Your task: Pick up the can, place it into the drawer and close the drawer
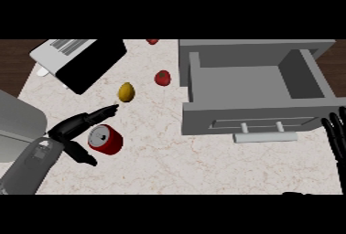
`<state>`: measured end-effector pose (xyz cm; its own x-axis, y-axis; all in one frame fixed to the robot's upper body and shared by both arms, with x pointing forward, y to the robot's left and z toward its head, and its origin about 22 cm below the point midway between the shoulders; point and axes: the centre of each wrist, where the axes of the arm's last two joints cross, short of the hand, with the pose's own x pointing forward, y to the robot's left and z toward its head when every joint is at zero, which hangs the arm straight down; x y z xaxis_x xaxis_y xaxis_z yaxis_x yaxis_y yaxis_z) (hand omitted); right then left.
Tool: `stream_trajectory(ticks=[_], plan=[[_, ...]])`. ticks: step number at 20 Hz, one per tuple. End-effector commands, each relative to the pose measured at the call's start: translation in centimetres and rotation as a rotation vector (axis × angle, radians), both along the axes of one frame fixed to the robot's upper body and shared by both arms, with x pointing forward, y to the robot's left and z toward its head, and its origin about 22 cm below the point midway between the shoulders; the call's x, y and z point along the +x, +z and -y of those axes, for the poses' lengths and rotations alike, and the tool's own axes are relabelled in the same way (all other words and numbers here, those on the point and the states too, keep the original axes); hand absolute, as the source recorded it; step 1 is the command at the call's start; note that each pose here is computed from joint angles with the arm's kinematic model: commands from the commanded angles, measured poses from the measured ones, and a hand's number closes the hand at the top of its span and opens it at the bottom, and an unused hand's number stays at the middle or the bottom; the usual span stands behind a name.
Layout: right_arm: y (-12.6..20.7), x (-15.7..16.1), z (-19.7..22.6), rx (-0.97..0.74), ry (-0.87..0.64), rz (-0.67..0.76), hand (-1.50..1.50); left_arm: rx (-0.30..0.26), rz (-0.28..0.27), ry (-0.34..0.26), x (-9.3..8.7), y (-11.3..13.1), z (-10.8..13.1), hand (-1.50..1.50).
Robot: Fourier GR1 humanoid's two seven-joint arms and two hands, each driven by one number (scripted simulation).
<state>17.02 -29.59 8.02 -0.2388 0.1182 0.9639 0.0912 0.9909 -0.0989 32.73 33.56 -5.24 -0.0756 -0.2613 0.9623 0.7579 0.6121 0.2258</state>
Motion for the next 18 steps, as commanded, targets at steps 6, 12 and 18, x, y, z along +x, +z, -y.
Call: stream_trajectory(ticks=[6, 12, 18], plan=[[0.5, -0.1, 0.0, -0.002, 0.015, -0.009, -1.50, -0.162, -0.047, -0.121, 0.7, -0.5, 0.1, -1.50], [0.8, -1.4, -0.5, 0.003, 0.003, -0.001, -1.50, -0.168, -0.048, -0.161, 1.0, -1.2, 2.5, -1.50], [0.2, -0.9, 0.7, 0.001, -0.007, 0.002, -1.50, -0.165, -0.062, -0.157, 0.9, -2.8, 5.1, -1.50]])
